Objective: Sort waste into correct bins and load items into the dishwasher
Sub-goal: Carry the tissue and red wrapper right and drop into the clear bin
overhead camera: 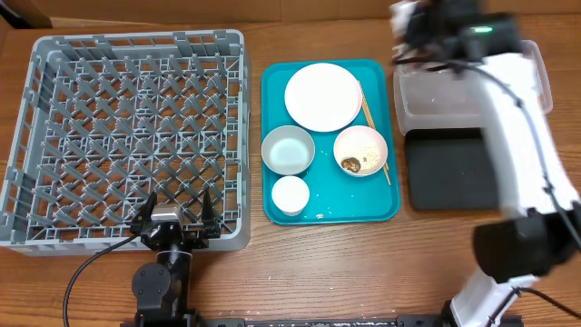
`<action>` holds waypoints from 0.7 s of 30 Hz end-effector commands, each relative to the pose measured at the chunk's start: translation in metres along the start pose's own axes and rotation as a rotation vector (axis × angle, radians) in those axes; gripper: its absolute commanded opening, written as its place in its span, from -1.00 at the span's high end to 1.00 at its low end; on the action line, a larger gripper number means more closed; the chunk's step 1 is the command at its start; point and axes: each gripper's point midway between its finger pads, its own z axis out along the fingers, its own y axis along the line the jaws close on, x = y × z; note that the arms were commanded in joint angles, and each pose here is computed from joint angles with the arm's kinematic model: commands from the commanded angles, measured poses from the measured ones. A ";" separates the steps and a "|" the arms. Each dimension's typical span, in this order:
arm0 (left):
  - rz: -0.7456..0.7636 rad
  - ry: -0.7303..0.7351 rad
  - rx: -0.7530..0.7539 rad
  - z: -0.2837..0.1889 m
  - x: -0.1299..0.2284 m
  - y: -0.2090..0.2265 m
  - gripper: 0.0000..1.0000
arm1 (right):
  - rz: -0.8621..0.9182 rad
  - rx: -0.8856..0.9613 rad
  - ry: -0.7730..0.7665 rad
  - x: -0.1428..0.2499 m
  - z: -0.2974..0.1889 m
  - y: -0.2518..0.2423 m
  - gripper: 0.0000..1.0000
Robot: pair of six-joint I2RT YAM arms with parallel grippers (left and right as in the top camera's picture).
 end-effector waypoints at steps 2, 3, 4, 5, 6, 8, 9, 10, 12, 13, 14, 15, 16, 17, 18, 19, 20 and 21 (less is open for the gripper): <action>0.015 -0.006 -0.007 0.000 0.001 0.001 -1.00 | 0.170 0.183 0.063 0.010 0.044 -0.067 0.92; 0.015 -0.006 -0.007 0.000 0.001 0.001 -1.00 | 0.199 0.208 0.079 0.014 0.054 -0.079 0.92; 0.015 -0.006 -0.007 0.000 0.001 0.001 -1.00 | 0.213 0.220 0.095 0.017 0.061 -0.087 0.92; 0.015 -0.006 -0.007 0.000 0.001 0.001 -1.00 | 0.221 0.226 0.115 0.022 0.072 -0.093 0.92; 0.015 -0.007 -0.007 0.000 0.001 0.001 -0.99 | 0.227 0.229 0.132 0.027 0.080 -0.097 0.92; 0.015 -0.006 -0.007 0.000 0.001 0.001 -1.00 | 0.231 0.246 0.162 0.036 0.093 -0.104 0.92; 0.015 -0.007 -0.007 0.000 0.001 0.001 -1.00 | 0.230 0.255 0.176 0.040 0.097 -0.106 0.92; 0.015 -0.007 -0.007 0.000 0.001 0.001 -1.00 | 0.228 0.260 0.187 0.043 0.100 -0.107 0.92; 0.015 -0.006 -0.007 0.000 0.001 0.001 -0.99 | 0.226 0.264 0.199 0.046 0.103 -0.108 0.82; 0.015 -0.006 -0.007 0.000 0.001 0.001 -1.00 | 0.226 0.264 0.199 0.046 0.103 -0.108 0.70; 0.015 -0.006 -0.007 0.000 0.001 0.001 -1.00 | 0.225 0.262 0.198 0.046 0.102 -0.107 0.53; 0.015 -0.006 -0.007 0.000 0.001 0.001 -1.00 | 0.225 0.260 0.194 0.045 0.101 -0.106 0.42; 0.015 -0.006 -0.007 0.000 0.001 0.001 -1.00 | 0.225 0.257 0.192 0.044 0.099 -0.106 0.28; 0.015 -0.007 -0.007 0.000 0.001 0.001 -1.00 | 0.223 0.254 0.193 0.043 0.098 -0.105 0.09; 0.015 -0.006 -0.007 0.000 0.001 0.001 -1.00 | 0.223 0.253 0.193 0.043 0.096 -0.105 -0.11; 0.015 -0.006 -0.007 0.000 0.001 0.001 -1.00 | 0.224 0.250 0.193 0.042 0.094 -0.104 -0.27; 0.015 -0.006 -0.007 0.000 0.001 0.001 -1.00 | 0.224 0.246 0.193 0.041 0.091 -0.104 -0.32; 0.015 -0.006 -0.007 0.000 0.001 0.001 -0.99 | 0.225 0.242 0.188 0.039 0.088 -0.103 -0.35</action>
